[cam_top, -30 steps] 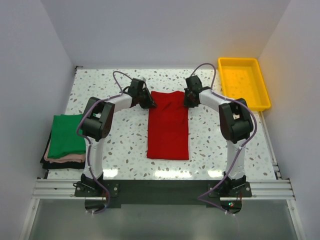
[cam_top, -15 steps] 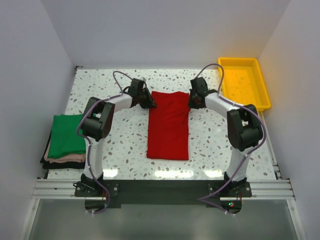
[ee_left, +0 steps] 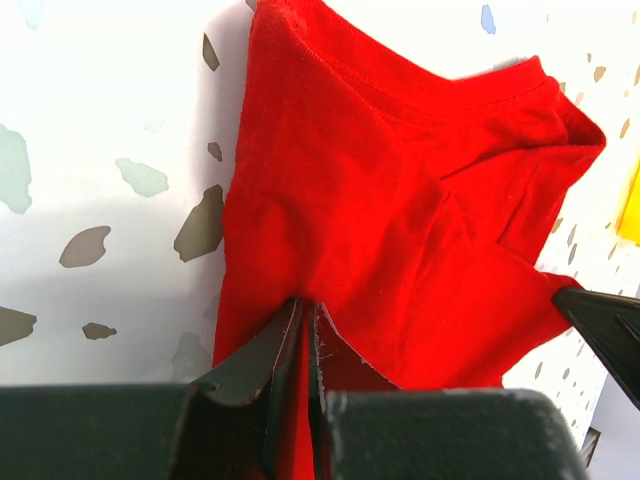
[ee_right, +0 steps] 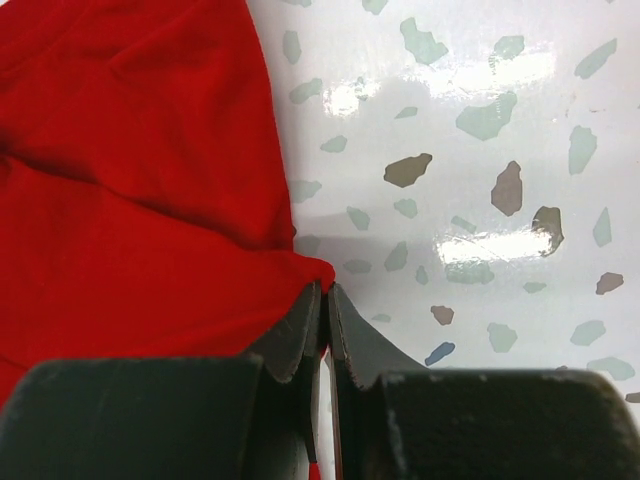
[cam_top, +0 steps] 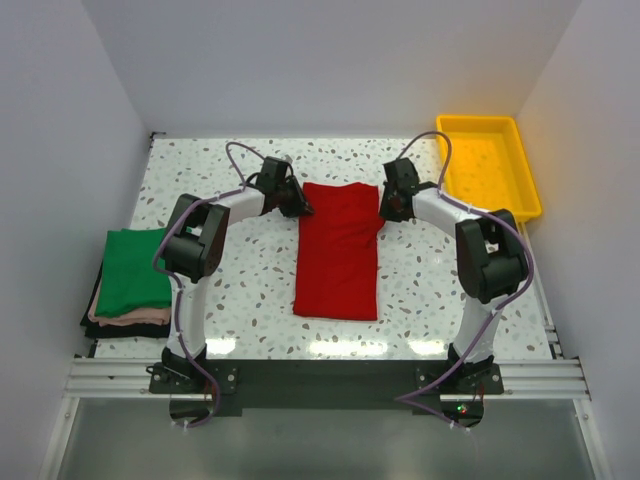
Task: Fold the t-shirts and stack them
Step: Fold the tshirt
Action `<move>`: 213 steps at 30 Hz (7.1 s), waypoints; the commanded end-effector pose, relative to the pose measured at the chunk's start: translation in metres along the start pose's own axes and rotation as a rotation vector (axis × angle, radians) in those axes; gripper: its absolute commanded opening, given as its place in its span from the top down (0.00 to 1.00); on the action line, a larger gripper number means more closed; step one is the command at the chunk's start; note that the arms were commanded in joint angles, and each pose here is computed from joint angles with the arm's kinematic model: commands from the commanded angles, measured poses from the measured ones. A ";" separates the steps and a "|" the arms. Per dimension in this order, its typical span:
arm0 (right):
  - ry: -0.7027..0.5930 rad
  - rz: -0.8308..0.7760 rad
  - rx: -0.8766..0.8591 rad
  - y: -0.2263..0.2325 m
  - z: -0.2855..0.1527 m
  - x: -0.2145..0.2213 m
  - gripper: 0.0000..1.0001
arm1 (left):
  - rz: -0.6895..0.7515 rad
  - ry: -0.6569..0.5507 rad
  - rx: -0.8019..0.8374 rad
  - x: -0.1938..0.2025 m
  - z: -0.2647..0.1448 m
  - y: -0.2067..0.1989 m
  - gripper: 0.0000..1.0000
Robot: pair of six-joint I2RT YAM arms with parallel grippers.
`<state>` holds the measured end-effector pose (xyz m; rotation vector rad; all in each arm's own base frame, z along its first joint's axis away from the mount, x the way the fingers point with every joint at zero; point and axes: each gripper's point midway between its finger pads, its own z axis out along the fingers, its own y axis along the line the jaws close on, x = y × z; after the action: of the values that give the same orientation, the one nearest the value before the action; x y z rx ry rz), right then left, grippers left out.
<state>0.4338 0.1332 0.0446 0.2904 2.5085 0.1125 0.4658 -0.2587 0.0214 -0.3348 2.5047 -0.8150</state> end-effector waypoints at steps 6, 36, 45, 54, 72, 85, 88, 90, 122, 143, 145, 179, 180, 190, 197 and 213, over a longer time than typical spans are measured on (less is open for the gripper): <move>-0.100 0.008 -0.109 0.035 -0.026 -0.032 0.94 | 0.001 0.005 -0.062 0.001 0.009 0.018 0.88; 0.009 0.017 -0.324 0.132 0.009 0.024 0.80 | 0.005 0.012 -0.040 0.002 0.010 0.015 0.88; -0.027 0.045 -0.367 0.132 -0.011 0.000 0.57 | 0.030 -0.015 -0.006 -0.008 0.002 0.001 0.84; -0.039 0.136 -0.439 0.111 -0.041 -0.017 0.55 | 0.058 -0.043 0.045 -0.020 -0.009 -0.018 0.79; 0.203 0.233 -0.452 0.082 0.018 0.053 0.91 | 0.093 -0.076 0.130 -0.040 -0.031 -0.051 0.71; 0.219 0.216 -0.526 0.088 0.060 0.026 0.88 | 0.080 -0.109 0.187 -0.047 -0.084 -0.076 0.56; 0.270 0.229 -0.545 0.087 0.065 0.041 0.87 | 0.061 -0.084 0.198 -0.030 -0.095 -0.070 0.53; 0.247 0.232 -0.580 0.090 0.063 0.037 0.85 | 0.047 -0.058 0.208 -0.012 -0.103 -0.063 0.52; 0.128 0.191 -0.500 0.021 -0.113 0.079 0.58 | 0.150 0.110 0.030 0.158 -0.152 0.007 0.61; 0.343 0.119 -0.313 -0.016 -0.103 0.201 0.63 | 0.225 0.205 -0.234 0.211 -0.130 0.064 0.69; 0.335 0.113 -0.309 -0.017 -0.104 0.199 0.63 | 0.227 0.212 -0.238 0.214 -0.130 0.065 0.69; 0.353 0.167 -0.329 -0.019 -0.106 0.213 0.54 | 0.052 0.177 -0.179 0.234 -0.139 0.076 0.54; 0.355 0.169 -0.328 -0.019 -0.105 0.214 0.55 | 0.052 0.174 -0.183 0.234 -0.138 0.077 0.54; 0.361 0.177 -0.341 -0.016 -0.103 0.214 0.67 | 0.060 0.169 -0.181 0.232 -0.128 0.077 0.63; 0.369 0.168 -0.386 -0.008 -0.111 0.211 0.92 | 0.081 0.168 -0.129 0.228 -0.131 0.062 0.94; 0.342 0.148 -0.474 -0.024 -0.162 0.229 1.00 | 0.148 0.192 -0.042 0.260 -0.177 0.042 1.00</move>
<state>0.1750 0.1695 0.0446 0.2861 2.6537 0.8767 0.1651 -0.2466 0.0281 -0.0925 2.6736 -0.8230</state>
